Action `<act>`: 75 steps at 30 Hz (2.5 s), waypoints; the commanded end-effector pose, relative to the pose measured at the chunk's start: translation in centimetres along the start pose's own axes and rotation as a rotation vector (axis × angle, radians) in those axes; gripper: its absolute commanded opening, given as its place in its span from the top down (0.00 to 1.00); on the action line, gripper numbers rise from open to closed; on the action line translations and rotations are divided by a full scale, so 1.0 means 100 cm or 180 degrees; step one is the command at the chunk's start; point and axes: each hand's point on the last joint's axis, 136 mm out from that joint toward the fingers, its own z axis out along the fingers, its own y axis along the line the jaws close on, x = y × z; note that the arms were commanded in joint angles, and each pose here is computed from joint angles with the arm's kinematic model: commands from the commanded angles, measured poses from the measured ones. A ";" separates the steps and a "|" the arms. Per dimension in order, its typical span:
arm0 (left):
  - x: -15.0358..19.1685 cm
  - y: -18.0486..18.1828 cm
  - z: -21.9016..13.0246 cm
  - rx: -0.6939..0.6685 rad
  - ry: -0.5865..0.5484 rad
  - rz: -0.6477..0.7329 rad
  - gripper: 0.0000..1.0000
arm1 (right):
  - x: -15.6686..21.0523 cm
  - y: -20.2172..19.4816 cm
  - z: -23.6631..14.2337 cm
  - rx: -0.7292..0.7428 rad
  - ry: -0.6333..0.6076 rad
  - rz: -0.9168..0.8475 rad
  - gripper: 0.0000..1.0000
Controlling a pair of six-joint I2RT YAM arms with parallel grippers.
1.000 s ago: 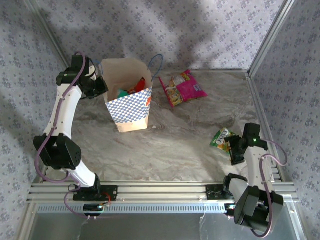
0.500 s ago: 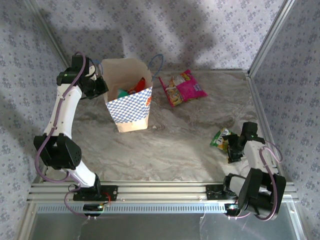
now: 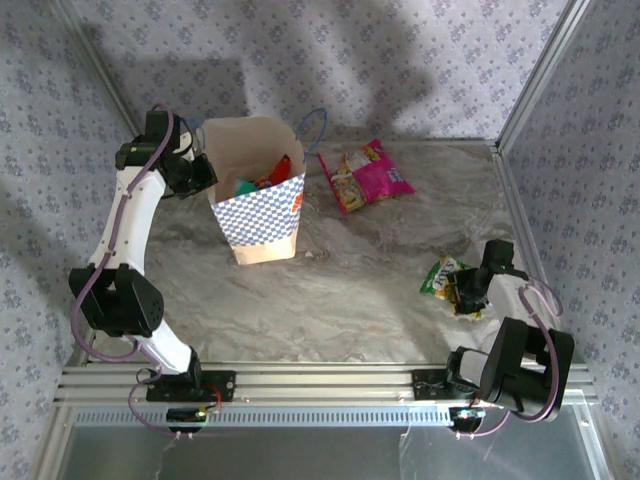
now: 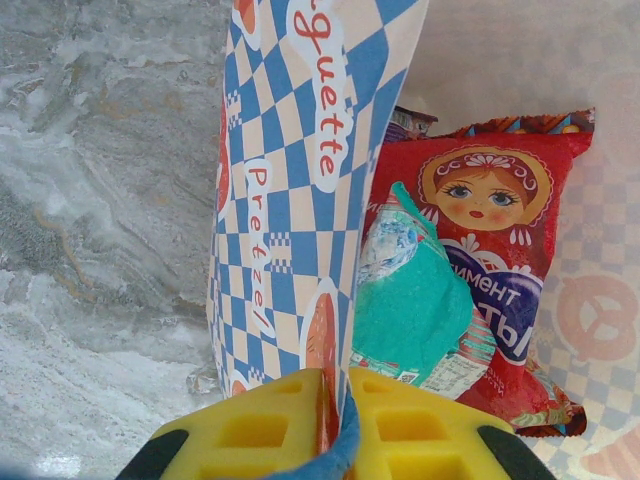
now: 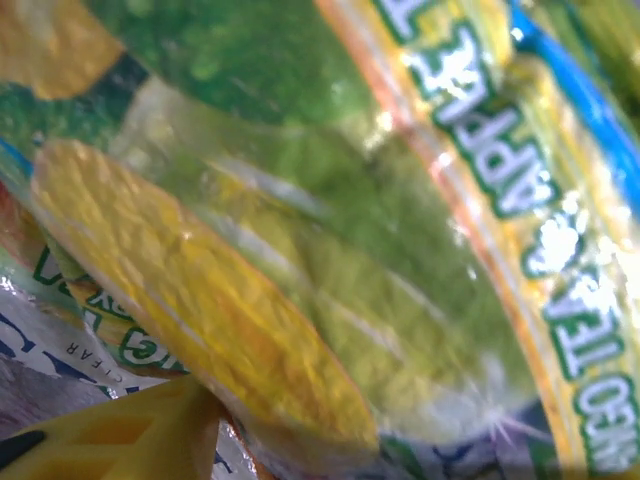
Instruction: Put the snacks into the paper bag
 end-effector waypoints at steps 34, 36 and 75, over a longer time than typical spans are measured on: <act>-0.001 -0.002 -0.011 -0.0029 -0.0057 0.0075 0.87 | 0.041 0.103 -0.026 0.0702 -0.0315 -0.2634 1.00; -0.002 -0.002 -0.012 -0.0024 -0.0070 0.0078 0.87 | 0.047 0.110 -0.031 0.0713 -0.0333 -0.2782 1.00; -0.017 -0.019 -0.039 0.0177 -0.0270 0.0062 0.85 | 0.198 0.252 -0.190 -0.1289 -0.0803 -0.4774 1.00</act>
